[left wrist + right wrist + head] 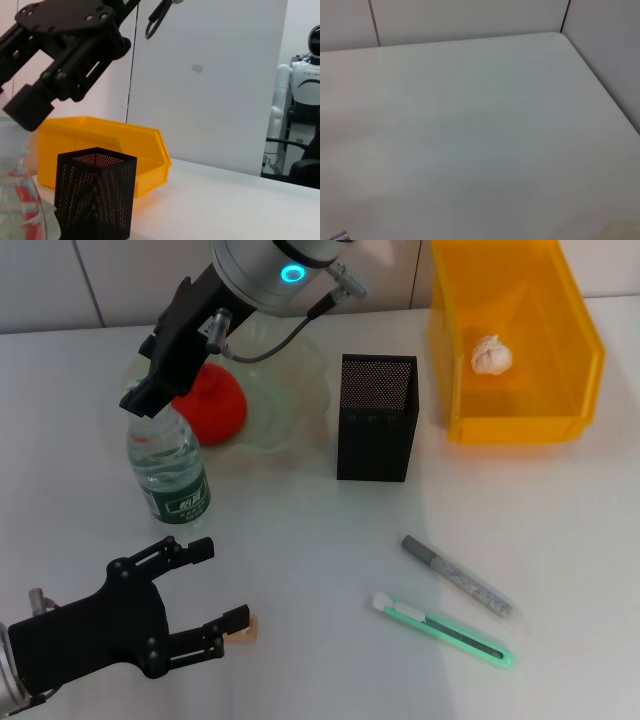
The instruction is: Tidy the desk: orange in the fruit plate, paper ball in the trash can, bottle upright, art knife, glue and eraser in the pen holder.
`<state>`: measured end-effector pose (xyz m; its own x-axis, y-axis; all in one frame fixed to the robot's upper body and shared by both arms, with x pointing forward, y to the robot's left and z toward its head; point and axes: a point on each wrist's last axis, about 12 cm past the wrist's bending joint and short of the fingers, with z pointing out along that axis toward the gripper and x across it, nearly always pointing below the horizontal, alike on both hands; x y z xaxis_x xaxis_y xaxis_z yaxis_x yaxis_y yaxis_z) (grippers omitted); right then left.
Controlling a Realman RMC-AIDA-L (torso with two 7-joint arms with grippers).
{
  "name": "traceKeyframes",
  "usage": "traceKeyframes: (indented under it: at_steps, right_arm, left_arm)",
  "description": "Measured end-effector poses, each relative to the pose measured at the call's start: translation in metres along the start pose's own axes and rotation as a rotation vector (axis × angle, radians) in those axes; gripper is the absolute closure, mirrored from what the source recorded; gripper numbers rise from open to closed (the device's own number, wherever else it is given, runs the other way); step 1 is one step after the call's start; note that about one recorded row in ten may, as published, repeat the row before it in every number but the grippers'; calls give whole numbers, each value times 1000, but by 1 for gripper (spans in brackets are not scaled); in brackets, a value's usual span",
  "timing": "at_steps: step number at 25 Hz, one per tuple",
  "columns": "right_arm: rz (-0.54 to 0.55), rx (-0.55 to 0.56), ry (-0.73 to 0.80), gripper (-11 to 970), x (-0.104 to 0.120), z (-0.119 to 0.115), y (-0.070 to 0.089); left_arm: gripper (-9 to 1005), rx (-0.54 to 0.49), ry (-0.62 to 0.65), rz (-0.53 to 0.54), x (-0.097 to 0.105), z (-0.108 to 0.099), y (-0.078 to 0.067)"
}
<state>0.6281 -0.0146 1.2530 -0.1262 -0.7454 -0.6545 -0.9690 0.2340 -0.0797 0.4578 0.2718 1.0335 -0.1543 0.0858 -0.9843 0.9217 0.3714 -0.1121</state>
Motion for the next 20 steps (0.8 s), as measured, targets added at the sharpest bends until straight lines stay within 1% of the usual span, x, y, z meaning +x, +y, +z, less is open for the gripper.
traceKeyframes:
  at_steps: [2, 3, 5, 7, 8, 9, 10, 12, 13, 14, 17, 18, 19, 20]
  right_arm:
    - [0, 3, -8, 385, -1, -2, 0]
    - [1, 18, -36, 376, -2, -9, 0]
    - [1, 29, -55, 357, -2, -13, 1]
    - [5, 68, -115, 337, 0, -30, 1]
    - [24, 108, -179, 328, 5, -52, 0]
    - [24, 108, -179, 293, 5, -52, 0]
    - [45, 126, -213, 257, 11, -68, -2]
    - [108, 160, -268, 186, 28, -97, -6]
    - [164, 196, -302, 174, 46, -123, -6]
    - [164, 196, -302, 162, 46, -123, -6]
    - [244, 233, -296, 126, 77, -148, 0]
    - [318, 240, -276, 126, 99, -160, 4]
    - [318, 240, -276, 126, 99, -160, 4]
    - [396, 225, -245, 126, 117, -167, 9]
  left_arm:
    - [134, 1, 0, 2, -1, 0, 1]
    - [134, 0, -1, 6, -1, 1, 1]
    - [134, 0, -1, 8, -2, 1, 2]
    - [134, -1, -2, 9, -2, 1, 2]
    - [134, -5, -5, 10, -2, 0, 2]
    - [134, -5, -5, 10, -2, 0, 2]
    - [134, -5, -6, 10, -3, 0, 2]
    - [134, -6, -9, 11, -3, -1, 3]
    - [134, -6, -10, 11, -3, -1, 3]
    - [134, -6, -10, 11, -3, -1, 3]
    - [134, -3, -10, 12, -3, -1, 2]
    - [134, -2, -9, 12, -3, -1, 2]
    - [134, -2, -9, 12, -3, -1, 2]
    - [134, 0, -9, 13, -3, 0, 2]
